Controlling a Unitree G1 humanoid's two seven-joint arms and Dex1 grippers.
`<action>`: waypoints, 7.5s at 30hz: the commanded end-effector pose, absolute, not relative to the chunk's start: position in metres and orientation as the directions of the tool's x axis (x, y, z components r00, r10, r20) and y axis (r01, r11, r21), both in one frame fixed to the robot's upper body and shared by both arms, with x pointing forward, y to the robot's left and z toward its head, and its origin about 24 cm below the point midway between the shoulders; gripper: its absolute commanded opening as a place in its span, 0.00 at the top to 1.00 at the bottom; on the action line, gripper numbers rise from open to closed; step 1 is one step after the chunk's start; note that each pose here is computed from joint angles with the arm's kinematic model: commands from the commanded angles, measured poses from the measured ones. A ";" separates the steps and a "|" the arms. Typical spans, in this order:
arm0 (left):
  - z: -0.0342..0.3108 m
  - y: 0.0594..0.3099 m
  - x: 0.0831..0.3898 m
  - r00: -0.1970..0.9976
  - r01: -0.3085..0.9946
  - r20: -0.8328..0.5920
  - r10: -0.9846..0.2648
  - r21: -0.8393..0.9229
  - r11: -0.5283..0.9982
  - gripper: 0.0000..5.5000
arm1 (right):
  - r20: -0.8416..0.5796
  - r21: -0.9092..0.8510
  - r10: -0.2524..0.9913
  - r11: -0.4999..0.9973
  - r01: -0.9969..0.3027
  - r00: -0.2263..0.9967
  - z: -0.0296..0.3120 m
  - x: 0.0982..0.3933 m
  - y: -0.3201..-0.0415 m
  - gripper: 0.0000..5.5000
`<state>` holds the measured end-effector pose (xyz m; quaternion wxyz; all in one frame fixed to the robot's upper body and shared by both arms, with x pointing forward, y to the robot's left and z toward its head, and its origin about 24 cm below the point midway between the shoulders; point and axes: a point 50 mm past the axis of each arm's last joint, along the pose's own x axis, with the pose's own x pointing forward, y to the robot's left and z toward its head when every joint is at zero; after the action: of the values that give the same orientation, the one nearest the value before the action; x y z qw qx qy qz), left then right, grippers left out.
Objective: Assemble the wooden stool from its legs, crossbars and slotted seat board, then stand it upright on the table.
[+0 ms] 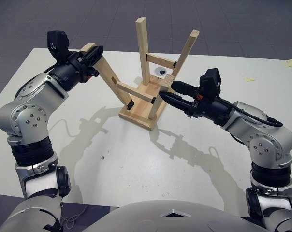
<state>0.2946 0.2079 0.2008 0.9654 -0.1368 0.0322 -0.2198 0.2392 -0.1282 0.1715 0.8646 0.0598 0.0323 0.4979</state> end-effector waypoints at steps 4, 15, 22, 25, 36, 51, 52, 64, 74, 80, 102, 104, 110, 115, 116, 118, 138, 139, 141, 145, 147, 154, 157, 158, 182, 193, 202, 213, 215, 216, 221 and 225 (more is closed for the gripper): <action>0.192 0.213 0.297 0.902 0.391 -0.086 -0.424 -0.260 0.883 0.81 | -0.026 0.138 0.856 0.515 -0.846 0.516 0.166 0.236 -0.130 0.59; 0.224 0.230 0.300 0.920 0.383 0.039 -0.389 -0.281 0.880 0.81 | -0.023 0.142 0.853 0.520 -0.843 0.522 0.164 0.236 -0.129 0.59; 0.214 0.224 0.301 0.908 0.401 0.012 -0.419 -0.319 0.859 0.81 | -0.020 0.141 0.851 0.521 -0.842 0.524 0.164 0.236 -0.129 0.59; 0.206 0.221 0.301 0.904 0.401 -0.012 -0.428 -0.327 0.855 0.81 | -0.021 0.140 0.850 0.523 -0.841 0.526 0.164 0.236 -0.129 0.59; 0.185 0.212 0.301 0.891 0.396 -0.070 -0.449 -0.366 0.842 0.81 | -0.025 0.132 0.852 0.521 -0.843 0.523 0.163 0.236 -0.128 0.59; 0.179 0.203 0.298 0.885 0.414 -0.153 -0.439 -0.167 0.895 0.81 | -0.014 0.128 0.844 0.533 -0.837 0.535 0.164 0.237 -0.127 0.59; 0.178 0.203 0.297 0.885 0.413 -0.153 -0.440 -0.177 0.893 0.81 | -0.014 0.128 0.845 0.532 -0.837 0.535 0.164 0.237 -0.127 0.59; 0.184 0.201 0.297 0.883 0.429 -0.133 -0.451 -0.162 0.889 0.81 | -0.028 0.083 0.819 0.573 -0.815 0.573 0.166 0.242 -0.129 0.59; 0.181 0.201 0.299 0.887 0.423 -0.131 -0.443 -0.157 0.892 0.81 | -0.066 0.051 0.817 0.575 -0.816 0.572 0.163 0.246 -0.132 0.60; 0.180 0.195 0.302 0.878 0.439 -0.130 -0.460 -0.158 0.884 0.81 | -0.106 -0.008 0.852 0.514 -0.857 0.512 0.164 0.243 -0.119 0.62; 0.176 0.181 0.299 0.856 0.487 -0.136 -0.499 -0.109 0.866 0.81 | 0.391 0.371 0.738 0.420 -0.828 0.550 0.264 0.282 -0.142 0.14; 0.175 0.177 0.298 0.843 0.508 -0.141 -0.519 -0.109 0.855 0.81 | 0.332 0.367 0.695 0.527 -0.767 0.637 0.256 0.300 -0.150 0.09; 0.174 0.164 0.298 0.792 0.584 -0.131 -0.596 -0.119 0.803 0.81 | 0.224 0.323 0.730 0.570 -0.756 0.646 0.222 0.317 -0.147 0.02; 0.172 0.146 0.296 0.711 0.681 -0.121 -0.692 -0.123 0.721 0.81 | 0.181 0.324 0.772 0.538 -0.778 0.609 0.198 0.311 -0.141 0.02; 0.172 0.144 0.295 0.698 0.696 -0.123 -0.705 -0.115 0.709 0.81 | 0.180 0.321 0.780 0.529 -0.786 0.599 0.196 0.310 -0.140 0.02; 0.171 0.140 0.294 0.682 0.713 -0.120 -0.722 -0.110 0.692 0.81 | 0.186 0.309 0.800 0.504 -0.807 0.571 0.198 0.306 -0.138 0.02; 0.170 0.125 0.290 0.638 0.757 -0.116 -0.761 -0.091 0.647 0.81 | -0.151 0.126 0.844 0.533 -0.837 0.515 0.134 0.314 -0.116 0.02; 0.170 0.125 0.290 0.640 0.754 -0.116 -0.759 -0.092 0.650 0.81 | -0.192 0.107 0.833 0.543 -0.833 0.518 0.127 0.314 -0.118 0.02; 0.170 0.126 0.290 0.645 0.750 -0.117 -0.755 -0.091 0.655 0.81 | -0.294 0.044 0.805 0.550 -0.834 0.515 0.110 0.312 -0.123 0.02; 0.170 0.127 0.290 0.655 0.741 -0.113 -0.747 -0.095 0.665 0.81 | -0.435 -0.047 0.762 0.513 -0.857 0.480 0.086 0.303 -0.127 0.02; 0.170 0.127 0.290 0.659 0.738 -0.118 -0.742 -0.084 0.669 0.81 | -0.455 -0.066 0.749 0.512 -0.856 0.483 0.083 0.302 -0.128 0.02; 0.163 0.132 0.290 0.678 0.718 -0.136 -0.722 -0.091 0.691 0.81 | -0.417 -0.092 0.765 0.502 -0.860 0.491 0.091 0.299 -0.119 0.02; 0.165 0.127 0.288 0.656 0.740 -0.121 -0.745 -0.093 0.667 0.81 | -0.256 -0.047 0.810 0.534 -0.844 0.527 0.117 0.306 -0.115 0.02; 0.165 0.125 0.287 0.654 0.741 -0.120 -0.747 -0.095 0.664 0.81 | -0.178 0.000 0.829 0.539 -0.843 0.530 0.130 0.308 -0.115 0.02; 0.141 0.127 0.284 0.771 0.613 -0.163 -0.615 -0.070 0.787 0.64 | 0.412 0.231 0.630 0.626 -0.745 0.658 0.278 0.305 -0.164 0.02; 0.160 0.137 0.299 0.778 0.612 -0.018 -0.628 -0.210 0.763 0.30 | 0.393 0.235 0.651 0.611 -0.756 0.649 0.270 0.302 -0.157 0.02; 0.252 0.161 0.315 0.811 0.560 0.281 -0.513 -0.118 0.820 0.03 | 0.391 0.249 0.650 0.607 -0.754 0.652 0.265 0.301 -0.155 0.02; 0.346 0.154 0.348 0.696 0.634 0.495 -0.520 -0.084 0.769 0.02 | 0.412 0.257 0.633 0.609 -0.750 0.655 0.271 0.304 -0.150 0.02; 0.337 0.147 0.353 0.692 0.669 0.461 -0.556 -0.119 0.733 0.02 | 0.412 0.261 0.634 0.606 -0.752 0.654 0.272 0.304 -0.149 0.02; 0.317 0.140 0.358 0.706 0.679 0.398 -0.586 -0.144 0.720 0.02 | 0.405 0.267 0.632 0.609 -0.746 0.661 0.269 0.304 -0.149 0.02; 0.161 0.112 0.349 0.724 0.627 -0.049 -0.689 -0.369 0.686 0.02 | 0.326 0.301 0.634 0.633 -0.713 0.701 0.248 0.301 -0.144 0.02; 0.109 0.105 0.322 0.717 0.563 -0.158 -0.679 -0.444 0.697 0.02 | 0.295 0.312 0.630 0.647 -0.696 0.718 0.240 0.297 -0.143 0.02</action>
<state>0.3465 0.1167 0.2110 0.9154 -0.1553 -0.0331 -0.3699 0.3019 -0.1466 0.2459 0.8985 0.2138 -0.0977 0.3707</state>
